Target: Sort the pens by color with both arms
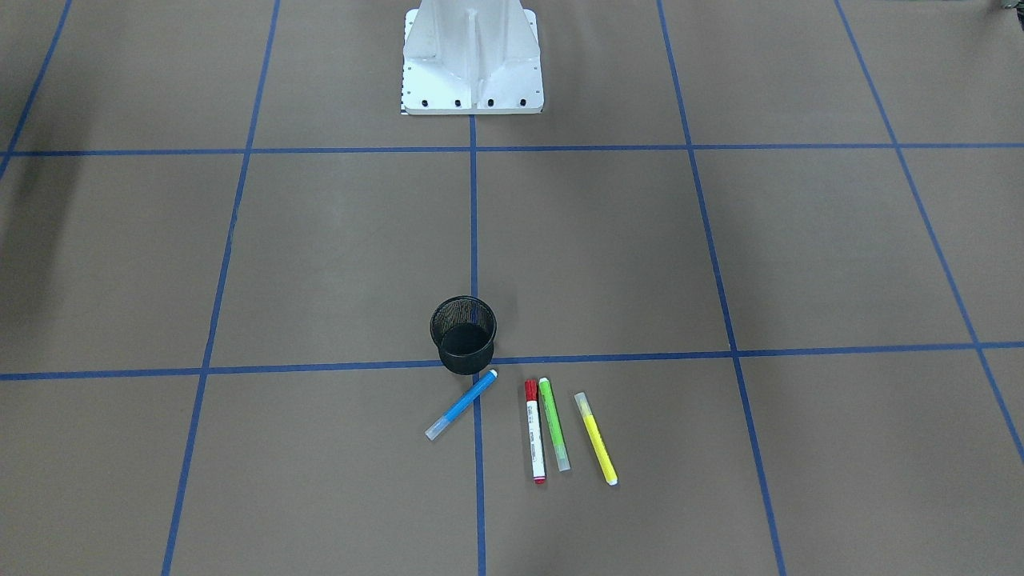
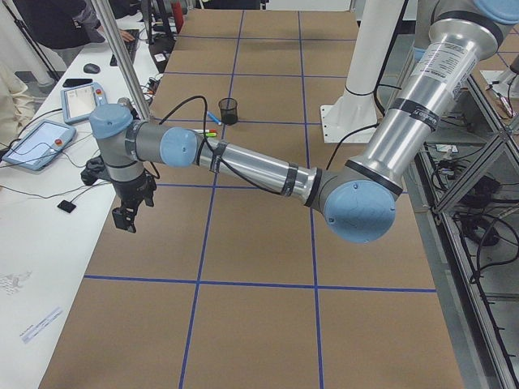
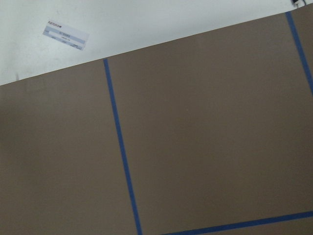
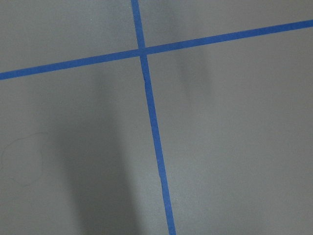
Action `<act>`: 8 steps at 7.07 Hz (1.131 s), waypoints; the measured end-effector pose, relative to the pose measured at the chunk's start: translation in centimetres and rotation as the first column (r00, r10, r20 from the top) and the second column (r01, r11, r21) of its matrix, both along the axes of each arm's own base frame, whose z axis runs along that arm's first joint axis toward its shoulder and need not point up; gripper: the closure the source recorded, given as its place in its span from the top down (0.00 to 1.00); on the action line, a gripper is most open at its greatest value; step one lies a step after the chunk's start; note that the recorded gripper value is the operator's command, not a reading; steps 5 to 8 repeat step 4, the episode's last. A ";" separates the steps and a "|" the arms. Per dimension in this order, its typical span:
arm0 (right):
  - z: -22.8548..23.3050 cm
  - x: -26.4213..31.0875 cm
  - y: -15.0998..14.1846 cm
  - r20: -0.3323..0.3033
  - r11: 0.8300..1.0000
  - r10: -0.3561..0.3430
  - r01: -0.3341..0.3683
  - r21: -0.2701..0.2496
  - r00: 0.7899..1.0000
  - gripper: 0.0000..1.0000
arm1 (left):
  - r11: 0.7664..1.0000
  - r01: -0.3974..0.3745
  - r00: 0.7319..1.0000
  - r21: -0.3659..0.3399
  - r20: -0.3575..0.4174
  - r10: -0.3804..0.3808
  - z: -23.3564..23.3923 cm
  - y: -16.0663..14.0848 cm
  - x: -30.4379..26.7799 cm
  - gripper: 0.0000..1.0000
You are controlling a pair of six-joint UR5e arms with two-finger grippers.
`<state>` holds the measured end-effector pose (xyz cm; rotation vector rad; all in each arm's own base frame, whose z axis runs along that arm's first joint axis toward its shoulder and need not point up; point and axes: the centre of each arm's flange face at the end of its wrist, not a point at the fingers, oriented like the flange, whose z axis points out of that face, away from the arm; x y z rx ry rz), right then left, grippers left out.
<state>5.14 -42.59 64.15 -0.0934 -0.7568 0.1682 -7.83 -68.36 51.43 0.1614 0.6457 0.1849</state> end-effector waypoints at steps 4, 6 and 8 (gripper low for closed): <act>0.5 0.1 0.3 -0.003 1.000 0.001 -0.001 -0.010 1.000 1.00 | 0.996 -0.044 0.999 -0.076 -0.005 0.043 12.4 9.7 -5.1 1.00; 0.5 0.1 0.3 -0.003 1.000 0.001 -0.001 -0.010 1.000 1.00 | 0.996 -0.044 0.999 -0.076 -0.005 0.043 12.4 9.7 -5.1 1.00; 0.5 0.1 0.3 -0.003 1.000 0.001 -0.001 -0.010 1.000 1.00 | 0.996 -0.044 0.999 -0.076 -0.005 0.043 12.4 9.7 -5.1 1.00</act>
